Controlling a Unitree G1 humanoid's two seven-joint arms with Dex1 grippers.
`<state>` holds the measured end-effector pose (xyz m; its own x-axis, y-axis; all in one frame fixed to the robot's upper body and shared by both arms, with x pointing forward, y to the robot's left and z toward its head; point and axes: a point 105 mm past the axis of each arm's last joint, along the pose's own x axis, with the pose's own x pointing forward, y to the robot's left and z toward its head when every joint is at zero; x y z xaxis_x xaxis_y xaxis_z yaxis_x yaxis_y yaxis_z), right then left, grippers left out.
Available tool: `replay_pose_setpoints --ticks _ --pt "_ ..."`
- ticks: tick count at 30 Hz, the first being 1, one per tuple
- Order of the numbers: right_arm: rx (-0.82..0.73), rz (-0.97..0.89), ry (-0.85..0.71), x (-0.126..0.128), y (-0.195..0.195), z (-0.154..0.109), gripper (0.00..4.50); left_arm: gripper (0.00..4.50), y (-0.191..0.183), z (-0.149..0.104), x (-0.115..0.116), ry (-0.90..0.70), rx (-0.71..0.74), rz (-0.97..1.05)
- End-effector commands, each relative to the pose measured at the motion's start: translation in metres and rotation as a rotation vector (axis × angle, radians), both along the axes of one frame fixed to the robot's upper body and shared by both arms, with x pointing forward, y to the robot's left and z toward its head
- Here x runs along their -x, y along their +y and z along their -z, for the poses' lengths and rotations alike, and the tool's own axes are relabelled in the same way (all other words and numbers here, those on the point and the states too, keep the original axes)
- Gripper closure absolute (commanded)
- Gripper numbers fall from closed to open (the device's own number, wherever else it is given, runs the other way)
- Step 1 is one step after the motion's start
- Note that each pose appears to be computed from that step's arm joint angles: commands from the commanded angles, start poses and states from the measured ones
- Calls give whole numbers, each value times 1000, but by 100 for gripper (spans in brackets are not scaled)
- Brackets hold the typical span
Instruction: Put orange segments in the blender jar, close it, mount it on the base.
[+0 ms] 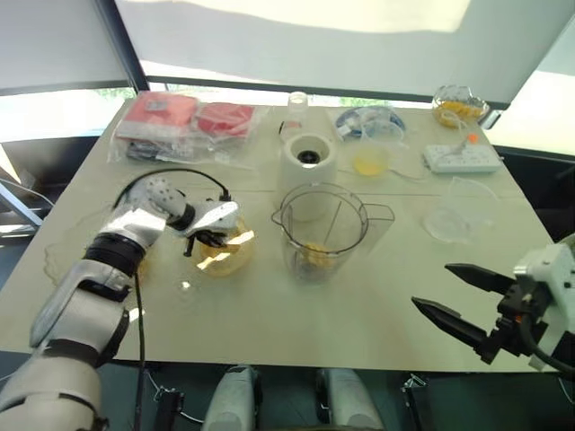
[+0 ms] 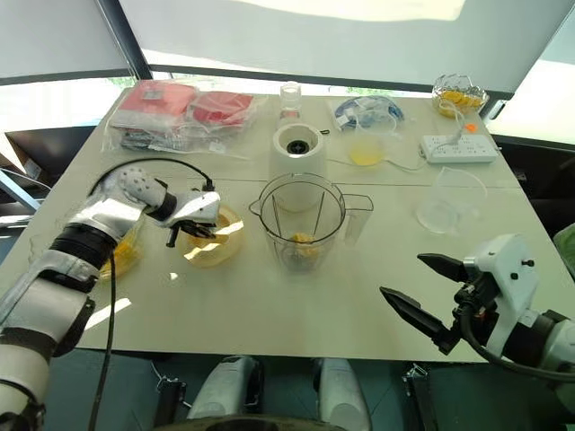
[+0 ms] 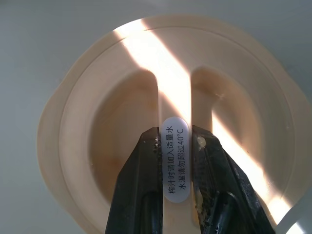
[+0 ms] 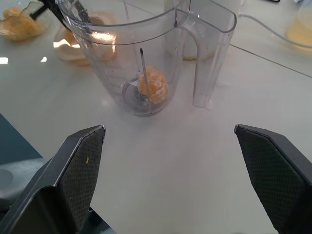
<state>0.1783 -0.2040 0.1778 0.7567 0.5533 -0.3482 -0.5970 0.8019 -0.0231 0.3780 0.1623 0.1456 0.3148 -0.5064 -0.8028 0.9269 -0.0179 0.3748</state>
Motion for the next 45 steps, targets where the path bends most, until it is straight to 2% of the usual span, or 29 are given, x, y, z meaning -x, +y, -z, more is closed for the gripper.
replay_pose_setpoints --ticks 1,6,9,12,14,17,19,22,26,35,45 --pt "-17 13 -18 -7 -3 4 0 426 -22 -101 1 -156 191 62" --pt "-20 47 -29 -16 -11 13 0 426 -43 -179 7 -224 306 140" --pt "-10 106 -85 -31 -21 9 0 426 -69 -210 15 -142 395 190" --pt "-24 112 -132 -41 -23 3 0 426 -108 -220 23 -49 404 265" --pt "-24 111 -141 -43 -22 3 0 426 -115 -221 24 -29 401 277" --pt "-41 122 -164 -47 -17 7 0 426 -153 -209 27 -2 235 324" --pt "-52 135 -182 -48 -13 9 0 426 -168 -205 31 33 186 332" --pt "-69 151 -203 -49 -5 11 0 426 -182 -198 37 86 162 345" --pt "-96 183 -219 -51 3 15 0 426 -203 -198 59 226 232 405" --pt "-120 241 -232 -51 2 17 0 426 -202 -177 65 263 65 373" --pt "-122 240 -229 -53 2 20 0 426 -188 -143 64 296 -86 338"
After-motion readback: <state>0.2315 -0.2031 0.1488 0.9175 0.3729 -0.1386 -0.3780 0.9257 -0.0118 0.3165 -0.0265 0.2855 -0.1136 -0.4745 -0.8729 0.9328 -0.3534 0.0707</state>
